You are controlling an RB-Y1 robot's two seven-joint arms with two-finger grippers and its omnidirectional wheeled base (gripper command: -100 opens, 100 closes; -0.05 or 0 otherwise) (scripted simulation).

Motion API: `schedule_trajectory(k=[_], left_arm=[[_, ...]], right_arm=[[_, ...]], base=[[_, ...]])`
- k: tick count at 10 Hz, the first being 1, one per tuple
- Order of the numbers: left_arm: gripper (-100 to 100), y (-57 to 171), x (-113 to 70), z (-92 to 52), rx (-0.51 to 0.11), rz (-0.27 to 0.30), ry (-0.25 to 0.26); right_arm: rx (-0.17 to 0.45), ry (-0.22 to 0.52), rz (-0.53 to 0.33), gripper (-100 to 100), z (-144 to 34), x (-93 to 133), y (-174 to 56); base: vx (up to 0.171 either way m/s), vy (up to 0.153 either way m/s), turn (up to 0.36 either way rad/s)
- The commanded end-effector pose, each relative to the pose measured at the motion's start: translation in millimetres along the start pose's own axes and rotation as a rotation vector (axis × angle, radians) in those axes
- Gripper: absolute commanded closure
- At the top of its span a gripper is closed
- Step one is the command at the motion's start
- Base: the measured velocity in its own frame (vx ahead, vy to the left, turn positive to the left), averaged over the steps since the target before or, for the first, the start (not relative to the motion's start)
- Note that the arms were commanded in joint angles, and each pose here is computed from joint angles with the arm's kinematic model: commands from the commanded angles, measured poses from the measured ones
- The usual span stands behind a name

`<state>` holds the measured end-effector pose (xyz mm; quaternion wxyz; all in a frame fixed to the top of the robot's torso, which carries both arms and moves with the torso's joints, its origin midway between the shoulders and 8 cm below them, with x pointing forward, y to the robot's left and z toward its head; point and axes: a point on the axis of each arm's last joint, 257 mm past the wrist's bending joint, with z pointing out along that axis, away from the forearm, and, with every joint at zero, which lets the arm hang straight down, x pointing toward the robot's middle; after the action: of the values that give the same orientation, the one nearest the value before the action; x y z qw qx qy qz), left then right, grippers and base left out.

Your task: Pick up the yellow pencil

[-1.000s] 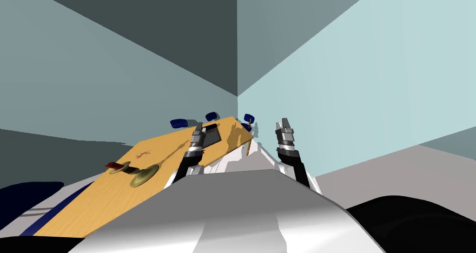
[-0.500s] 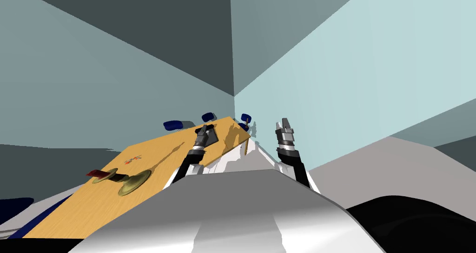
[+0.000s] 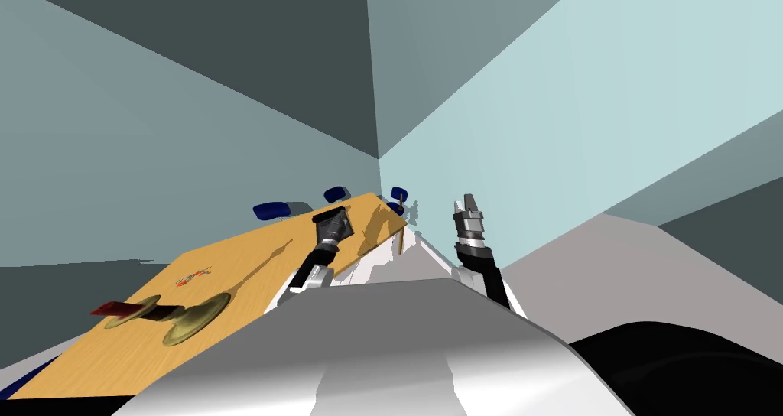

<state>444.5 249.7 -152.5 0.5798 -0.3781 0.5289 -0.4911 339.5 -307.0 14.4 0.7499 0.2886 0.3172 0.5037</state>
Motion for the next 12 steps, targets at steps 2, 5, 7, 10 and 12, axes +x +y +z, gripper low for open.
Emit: schedule_trajectory(k=[2,5,7,10,12], left_arm=[[-100,30,5.4,3.3,-0.088,0.001,0.042],[-100,53,7.6,4.0,-0.158,0.005,0.071],[-100,89,8.4,4.5,-0.256,0.018,0.12],[-100,123,8.7,-2.5,-0.358,0.025,0.15],[-100,147,7.6,-8.1,-0.43,0.033,0.176]], right_arm=[[0.0,0.0,0.0,0,0.0,0,0],[0.0,0.0,0.0,0,0.0,0,0],[0.0,0.0,0.0,0,0.0,0,0],[0.0,0.0,0.0,0,0.0,0,0],[0.0,0.0,0.0,0,0.0,0,0]], base=[[0.004,-0.024,-0.091],[0.007,-0.021,-0.083],[0.017,-0.033,-0.193],[0.023,-0.019,-0.085],[0.023,-0.017,-0.11]])
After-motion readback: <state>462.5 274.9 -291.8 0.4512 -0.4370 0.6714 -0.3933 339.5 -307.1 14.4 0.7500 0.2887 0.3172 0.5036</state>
